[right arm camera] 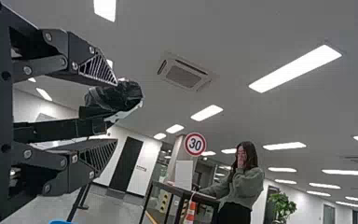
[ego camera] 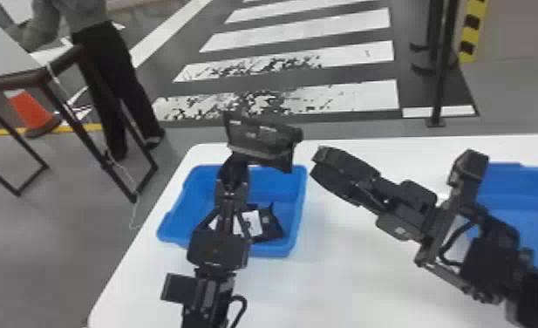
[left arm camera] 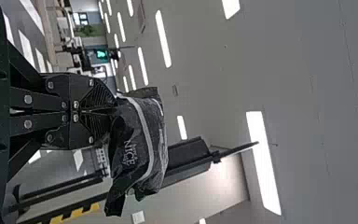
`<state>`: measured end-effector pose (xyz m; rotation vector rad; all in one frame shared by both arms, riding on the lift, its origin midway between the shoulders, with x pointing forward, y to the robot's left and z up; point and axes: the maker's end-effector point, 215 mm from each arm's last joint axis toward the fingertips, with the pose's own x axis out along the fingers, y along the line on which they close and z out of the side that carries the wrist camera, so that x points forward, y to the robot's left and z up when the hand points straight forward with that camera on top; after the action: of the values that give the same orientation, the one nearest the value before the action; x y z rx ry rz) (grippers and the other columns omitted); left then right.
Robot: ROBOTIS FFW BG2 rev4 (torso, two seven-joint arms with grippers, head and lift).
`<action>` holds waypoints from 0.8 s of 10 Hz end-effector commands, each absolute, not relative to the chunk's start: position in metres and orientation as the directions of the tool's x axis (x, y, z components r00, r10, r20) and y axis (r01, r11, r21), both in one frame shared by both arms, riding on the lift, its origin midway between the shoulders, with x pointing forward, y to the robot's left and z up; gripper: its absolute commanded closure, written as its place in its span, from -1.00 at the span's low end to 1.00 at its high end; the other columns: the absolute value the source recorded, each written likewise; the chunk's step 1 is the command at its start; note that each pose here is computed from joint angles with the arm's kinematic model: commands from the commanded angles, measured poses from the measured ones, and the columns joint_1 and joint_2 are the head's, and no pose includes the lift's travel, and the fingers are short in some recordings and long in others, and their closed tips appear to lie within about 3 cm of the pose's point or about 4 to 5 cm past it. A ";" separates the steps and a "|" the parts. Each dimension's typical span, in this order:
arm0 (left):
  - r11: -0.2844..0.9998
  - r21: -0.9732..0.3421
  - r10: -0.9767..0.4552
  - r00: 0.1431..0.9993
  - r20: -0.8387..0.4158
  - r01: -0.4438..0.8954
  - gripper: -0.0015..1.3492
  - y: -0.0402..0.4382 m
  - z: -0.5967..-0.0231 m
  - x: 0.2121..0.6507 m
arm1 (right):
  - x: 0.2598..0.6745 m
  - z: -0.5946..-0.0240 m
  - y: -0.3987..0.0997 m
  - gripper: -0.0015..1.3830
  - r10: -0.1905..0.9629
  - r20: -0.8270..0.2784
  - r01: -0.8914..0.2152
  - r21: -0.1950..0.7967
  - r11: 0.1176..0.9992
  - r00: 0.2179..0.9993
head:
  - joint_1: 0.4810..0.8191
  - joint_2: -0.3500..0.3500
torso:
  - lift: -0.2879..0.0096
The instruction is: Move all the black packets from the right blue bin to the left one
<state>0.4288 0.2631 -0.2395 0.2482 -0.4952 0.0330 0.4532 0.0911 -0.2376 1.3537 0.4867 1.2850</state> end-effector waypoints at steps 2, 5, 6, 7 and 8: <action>0.934 0.306 0.029 0.890 0.454 -0.186 0.80 0.308 -0.240 0.437 | 0.448 -0.239 0.089 -0.82 0.852 0.409 -0.368 0.886 -0.284 0.327 | 0.09 1.00 | -0.20; 0.911 0.360 0.113 0.963 0.246 -0.199 0.51 0.333 -0.317 0.467 | 0.446 -0.232 0.083 -0.82 0.833 0.433 -0.371 0.878 -0.303 0.345 | 0.08 1.00 | -0.20; 0.915 0.350 0.140 0.972 0.187 -0.199 -0.37 0.341 -0.340 0.469 | 0.442 -0.225 0.080 -0.82 0.824 0.449 -0.389 0.868 -0.309 0.345 | 0.15 1.00 | -0.20; 0.911 0.359 0.148 0.974 0.172 -0.202 -0.92 0.344 -0.347 0.468 | 0.440 -0.218 0.072 -0.82 0.814 0.461 -0.407 0.859 -0.310 0.354 | 0.24 1.00 | -0.20; 0.909 0.358 0.153 0.971 0.184 -0.211 -0.84 0.349 -0.344 0.463 | 0.442 -0.216 0.066 -0.83 0.807 0.465 -0.418 0.856 -0.306 0.363 | 0.27 1.00 | -0.20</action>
<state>0.4656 0.3466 -0.3438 0.3849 -0.1523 0.1843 0.4413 0.0693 -0.2178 1.4122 0.3921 1.2740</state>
